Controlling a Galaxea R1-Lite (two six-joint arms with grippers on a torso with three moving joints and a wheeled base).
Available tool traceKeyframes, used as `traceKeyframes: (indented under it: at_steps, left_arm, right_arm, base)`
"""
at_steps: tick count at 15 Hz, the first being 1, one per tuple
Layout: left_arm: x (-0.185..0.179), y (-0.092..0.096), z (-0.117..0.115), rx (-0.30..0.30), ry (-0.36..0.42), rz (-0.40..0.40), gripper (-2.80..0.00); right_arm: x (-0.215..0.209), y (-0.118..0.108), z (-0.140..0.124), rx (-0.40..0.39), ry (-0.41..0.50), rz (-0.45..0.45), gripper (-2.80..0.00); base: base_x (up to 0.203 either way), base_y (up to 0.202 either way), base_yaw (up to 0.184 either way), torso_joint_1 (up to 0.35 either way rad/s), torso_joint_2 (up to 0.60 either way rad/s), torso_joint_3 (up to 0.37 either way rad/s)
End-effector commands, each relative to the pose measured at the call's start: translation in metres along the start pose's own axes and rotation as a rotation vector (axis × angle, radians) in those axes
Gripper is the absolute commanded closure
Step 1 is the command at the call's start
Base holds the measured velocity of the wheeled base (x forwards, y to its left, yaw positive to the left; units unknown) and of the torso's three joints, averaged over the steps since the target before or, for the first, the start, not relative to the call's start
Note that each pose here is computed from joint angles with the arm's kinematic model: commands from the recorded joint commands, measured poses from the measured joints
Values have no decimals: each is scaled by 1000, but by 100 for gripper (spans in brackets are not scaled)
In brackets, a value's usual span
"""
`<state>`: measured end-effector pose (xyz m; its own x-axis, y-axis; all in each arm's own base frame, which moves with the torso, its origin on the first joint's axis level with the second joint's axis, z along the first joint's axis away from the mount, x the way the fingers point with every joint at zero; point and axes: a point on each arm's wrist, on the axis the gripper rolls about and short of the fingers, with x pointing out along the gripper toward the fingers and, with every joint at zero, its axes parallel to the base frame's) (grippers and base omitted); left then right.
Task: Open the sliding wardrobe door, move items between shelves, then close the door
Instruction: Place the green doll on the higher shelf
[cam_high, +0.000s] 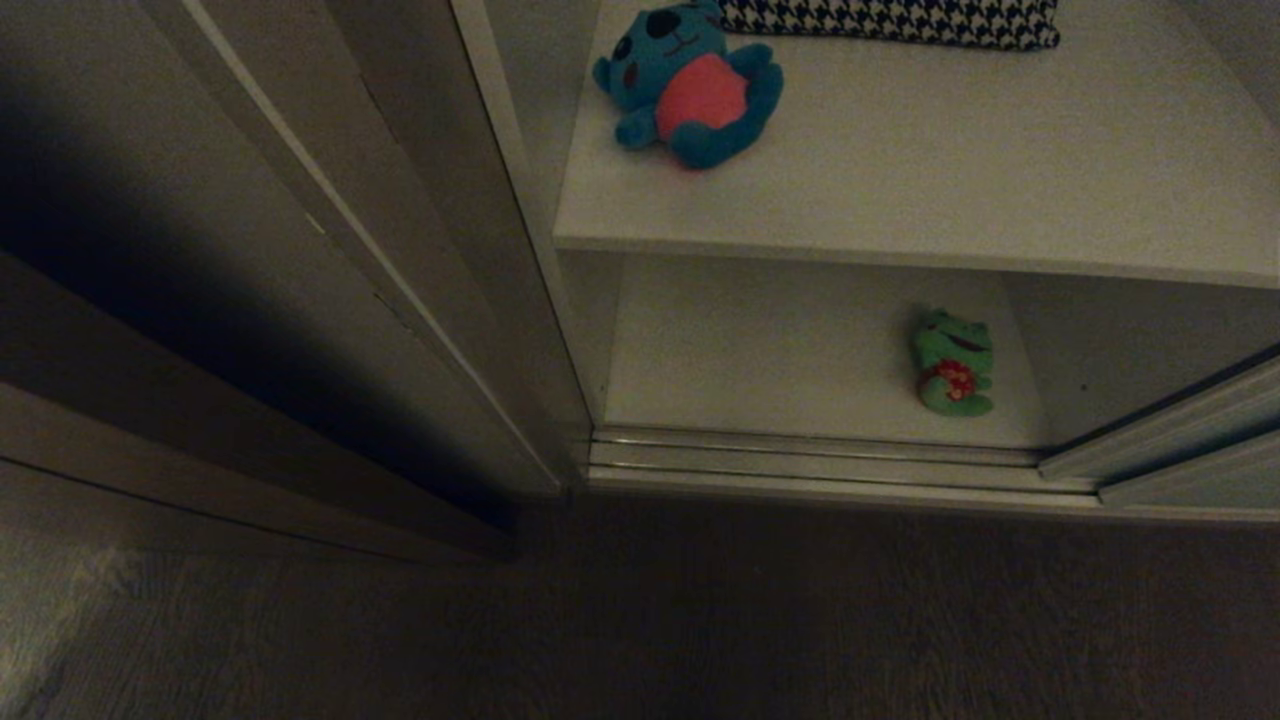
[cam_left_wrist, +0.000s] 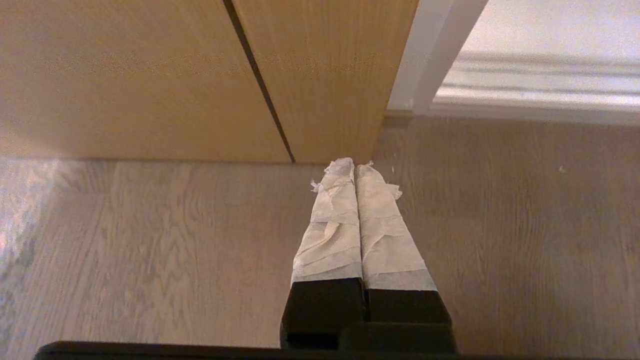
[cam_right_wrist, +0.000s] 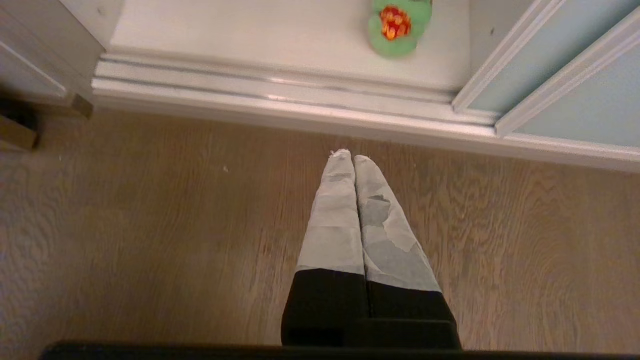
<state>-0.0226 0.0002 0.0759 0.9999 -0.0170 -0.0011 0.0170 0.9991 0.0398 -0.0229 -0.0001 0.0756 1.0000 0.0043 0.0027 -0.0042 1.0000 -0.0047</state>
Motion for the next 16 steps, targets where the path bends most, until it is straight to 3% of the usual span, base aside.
traceKeyframes:
  at_steps: [1, 16]
  left_arm:
    - [0, 0, 0, 0, 2, 0, 0]
    - [0, 0, 0, 5, 3, -2, 0]
  right_arm:
    - [0, 0, 0, -1, 1, 0, 0]
    - [0, 0, 0, -1, 1, -1, 0]
  base:
    - [0, 0, 0, -1, -5, -198]
    - [0, 0, 0, 4, 3, -198]
